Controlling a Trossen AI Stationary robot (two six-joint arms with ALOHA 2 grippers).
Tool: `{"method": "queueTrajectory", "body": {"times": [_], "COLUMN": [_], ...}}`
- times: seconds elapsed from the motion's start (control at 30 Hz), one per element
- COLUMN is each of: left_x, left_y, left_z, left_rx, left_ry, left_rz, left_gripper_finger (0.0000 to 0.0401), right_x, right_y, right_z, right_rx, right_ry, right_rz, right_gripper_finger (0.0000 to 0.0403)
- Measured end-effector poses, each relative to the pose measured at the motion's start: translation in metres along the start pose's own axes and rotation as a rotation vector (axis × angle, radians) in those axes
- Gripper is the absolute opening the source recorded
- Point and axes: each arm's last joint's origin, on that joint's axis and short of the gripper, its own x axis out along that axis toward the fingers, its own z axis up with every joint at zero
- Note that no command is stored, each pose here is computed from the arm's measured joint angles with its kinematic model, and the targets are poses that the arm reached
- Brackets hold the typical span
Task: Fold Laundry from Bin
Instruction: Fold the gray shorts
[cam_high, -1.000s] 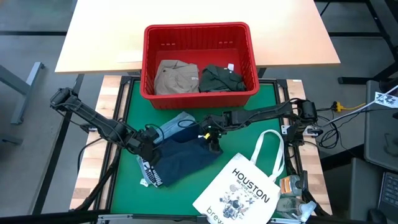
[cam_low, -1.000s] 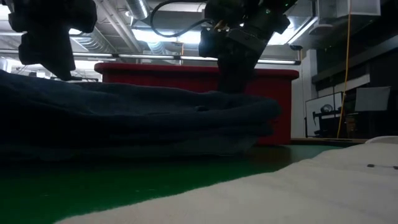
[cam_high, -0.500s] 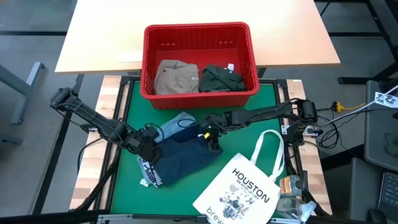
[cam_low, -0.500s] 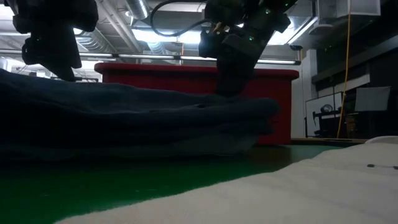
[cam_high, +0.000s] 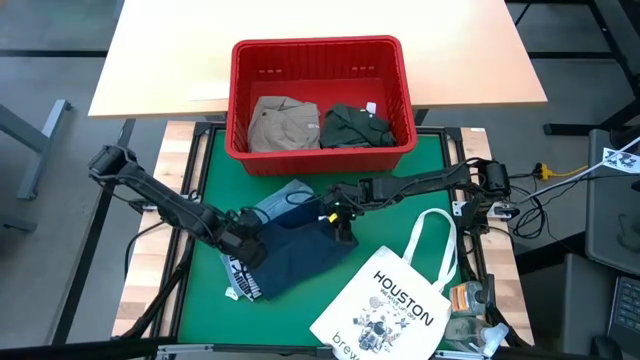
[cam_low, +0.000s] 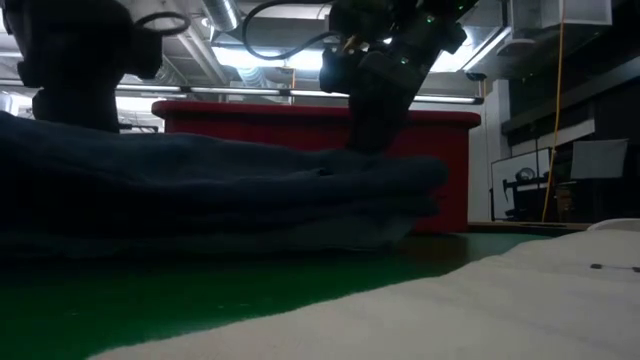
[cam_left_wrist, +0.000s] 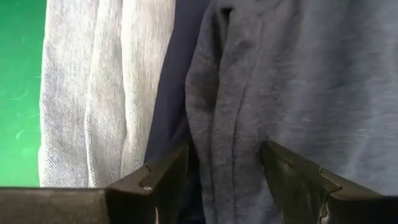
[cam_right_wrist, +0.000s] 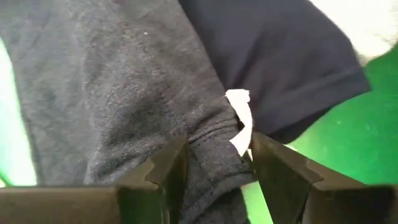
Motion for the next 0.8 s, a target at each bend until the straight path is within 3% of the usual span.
{"method": "queueTrajectory", "body": {"times": [0.37,0.63,0.8], "left_x": [0.008,0.008,0.008], "left_y": [-0.004,-0.004,-0.004], "left_z": [-0.002,-0.002,-0.003], "left_rx": [0.007,0.016,0.015], "left_ry": [0.016,0.030,0.038], "left_rz": [0.012,0.002,-0.002], "left_gripper_finger": [0.0190,0.0158,0.0152], "right_x": [-0.001,-0.022,-0.020], "right_y": [0.001,0.003,0.002], "right_z": [0.001,0.030,0.030], "right_rx": [0.001,-0.095,-0.108], "right_ry": [0.003,-0.097,-0.085], "right_rz": [0.024,-0.028,-0.038], "right_gripper_finger": [0.0177,0.0177,0.0177]}}
